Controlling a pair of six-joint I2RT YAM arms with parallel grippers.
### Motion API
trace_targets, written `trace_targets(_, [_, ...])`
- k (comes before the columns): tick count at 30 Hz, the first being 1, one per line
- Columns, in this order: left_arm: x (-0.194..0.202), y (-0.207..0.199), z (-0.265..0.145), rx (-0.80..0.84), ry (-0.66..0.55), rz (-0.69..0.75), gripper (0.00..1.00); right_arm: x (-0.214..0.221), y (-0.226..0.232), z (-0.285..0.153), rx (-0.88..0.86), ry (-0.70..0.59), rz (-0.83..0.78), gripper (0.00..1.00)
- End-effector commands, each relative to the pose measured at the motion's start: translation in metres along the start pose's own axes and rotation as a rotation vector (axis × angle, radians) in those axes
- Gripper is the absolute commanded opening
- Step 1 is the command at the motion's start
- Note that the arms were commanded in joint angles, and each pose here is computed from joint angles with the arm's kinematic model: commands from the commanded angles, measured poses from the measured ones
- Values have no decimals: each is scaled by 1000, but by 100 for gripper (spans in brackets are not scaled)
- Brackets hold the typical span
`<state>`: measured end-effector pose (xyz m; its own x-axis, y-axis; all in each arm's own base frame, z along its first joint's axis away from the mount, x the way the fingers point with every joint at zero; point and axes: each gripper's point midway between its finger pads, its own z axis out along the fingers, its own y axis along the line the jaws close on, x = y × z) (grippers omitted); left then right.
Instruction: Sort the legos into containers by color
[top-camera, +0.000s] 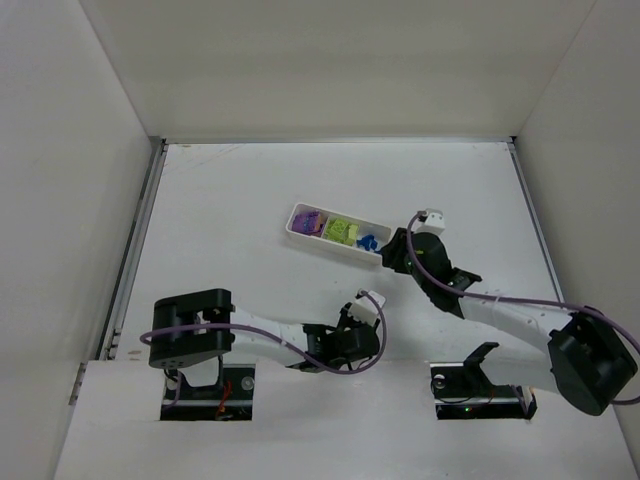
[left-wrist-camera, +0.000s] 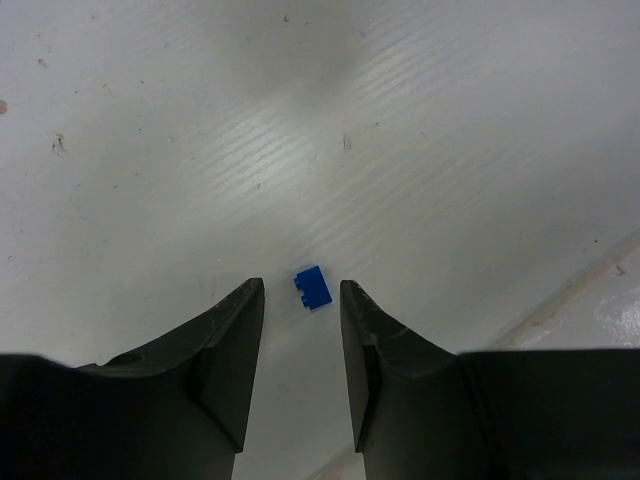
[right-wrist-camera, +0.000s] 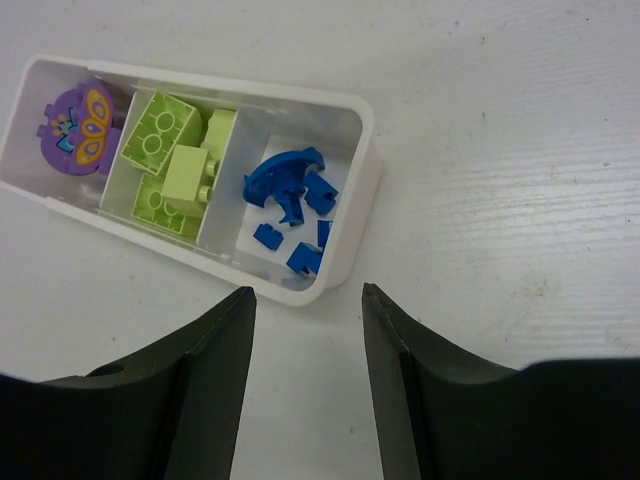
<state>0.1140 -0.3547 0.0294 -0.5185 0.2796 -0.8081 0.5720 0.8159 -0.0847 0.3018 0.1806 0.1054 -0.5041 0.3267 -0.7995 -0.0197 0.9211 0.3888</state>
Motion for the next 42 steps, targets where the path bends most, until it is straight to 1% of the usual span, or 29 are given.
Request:
trace_targets(1, [-11, -5, 6, -22, -24, -24, 32, -18, 15, -4, -58, -64, 42, 53])
trace_targets(7, [0, -5, 12, -35, 12, 2, 24, -21, 17, -7, -71, -72, 44, 53])
trace_targets(8, [0, -4, 12, -40, 14, 4, 22, -20, 17, -7, -72, -70, 43, 53])
trace_targets(10, [0, -1, 11, -49, 15, 7, 14, -21, 18, -8, -75, -71, 44, 53])
trace_targets(13, [-9, 1, 5, -47, -8, -10, 11, -23, 17, -11, -80, -80, 51, 53])
trace_targets(17, [-39, 16, -5, -52, -76, -73, 10, -25, 8, -18, -56, -110, 83, 53])
trace_targets(21, [-76, 39, -8, -54, -151, -162, 10, -33, -23, -26, 18, -183, 172, 53])
trace_targets(22, [-87, 45, -7, -51, -172, -187, 10, -34, -30, -27, 35, -193, 191, 52])
trace_targets(23, [-97, 50, -7, -44, -191, -209, 10, -35, -37, -27, 50, -202, 209, 47])
trace_targets(24, [-108, 55, -6, -35, -207, -229, 10, -35, -46, -27, 72, -210, 229, 34])
trace_targets(25, [-120, 59, -4, -24, -223, -247, 11, -34, -53, -26, 88, -212, 238, 19])
trace_targets(26, [-132, 63, -2, -14, -240, -262, 11, -33, -60, -26, 106, -209, 247, 10])
trace_targets(27, [-143, 66, -1, -7, -255, -274, 12, -31, -65, -25, 122, -201, 255, 7])
trace_targets(29, [-169, 76, 6, -1, -287, -290, 13, -27, -69, -22, 132, -189, 262, 9])
trace_targets(31, [-188, 84, 16, -4, -306, -297, 13, -26, -66, -20, 119, -183, 265, 14])
trace_targets(34, [-210, 88, 36, 5, -310, -293, 14, -26, -63, -18, 104, -187, 269, 18])
trace_targets(39, [-228, 89, 71, 2, -295, -281, 15, -28, -57, -20, 80, -188, 269, 18])
trace_targets(42, [-230, 90, 86, -10, -284, -275, 18, -31, -56, -24, 68, -201, 271, 20])
